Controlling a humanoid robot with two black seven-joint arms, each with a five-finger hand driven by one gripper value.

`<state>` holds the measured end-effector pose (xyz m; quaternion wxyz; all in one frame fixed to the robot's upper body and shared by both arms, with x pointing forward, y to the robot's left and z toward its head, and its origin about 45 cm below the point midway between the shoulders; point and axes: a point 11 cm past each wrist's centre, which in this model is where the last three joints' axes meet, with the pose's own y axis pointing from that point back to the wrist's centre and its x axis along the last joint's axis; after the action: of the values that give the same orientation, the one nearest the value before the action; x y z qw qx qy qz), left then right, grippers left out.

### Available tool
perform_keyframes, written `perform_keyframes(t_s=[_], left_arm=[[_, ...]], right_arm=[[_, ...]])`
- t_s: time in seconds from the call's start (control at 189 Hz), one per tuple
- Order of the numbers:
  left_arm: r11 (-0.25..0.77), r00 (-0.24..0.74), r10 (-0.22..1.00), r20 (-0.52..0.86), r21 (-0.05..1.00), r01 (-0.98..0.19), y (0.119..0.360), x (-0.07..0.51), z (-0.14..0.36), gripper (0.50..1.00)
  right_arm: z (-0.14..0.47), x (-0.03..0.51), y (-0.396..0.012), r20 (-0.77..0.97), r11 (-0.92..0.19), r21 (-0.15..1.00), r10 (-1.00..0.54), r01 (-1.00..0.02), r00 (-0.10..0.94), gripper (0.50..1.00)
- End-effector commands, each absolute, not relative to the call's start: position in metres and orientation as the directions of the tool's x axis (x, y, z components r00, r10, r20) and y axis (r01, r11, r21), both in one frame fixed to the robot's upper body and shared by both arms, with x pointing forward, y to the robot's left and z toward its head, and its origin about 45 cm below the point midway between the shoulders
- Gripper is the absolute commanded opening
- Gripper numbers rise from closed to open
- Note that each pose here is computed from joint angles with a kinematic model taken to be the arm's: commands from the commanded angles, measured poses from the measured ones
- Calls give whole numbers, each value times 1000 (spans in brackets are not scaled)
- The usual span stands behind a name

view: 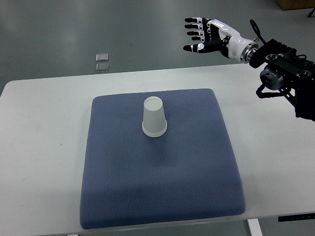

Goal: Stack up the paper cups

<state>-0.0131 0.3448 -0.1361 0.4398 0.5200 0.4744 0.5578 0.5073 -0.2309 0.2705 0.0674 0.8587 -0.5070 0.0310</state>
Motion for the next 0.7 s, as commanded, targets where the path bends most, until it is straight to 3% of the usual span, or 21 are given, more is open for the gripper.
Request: perform_keyframes(t_s=[0.0,0.417,0.697], left_arm=[[-161,-73,984,161,987,2,344,-13,-136,1000],[-164,-72,984,164,986,3,345,-13,-136,1000],[-163,-72,984,162,987,3,345,-13,-136,1000]], right_arm=[[247,500,-235,44,-442,97,-893,-892,448,895],[237,498,-259,-245,-259,0,-937,-966,251,895],[203,483,-241,-354,-234,45,-913,-971,203,895]])
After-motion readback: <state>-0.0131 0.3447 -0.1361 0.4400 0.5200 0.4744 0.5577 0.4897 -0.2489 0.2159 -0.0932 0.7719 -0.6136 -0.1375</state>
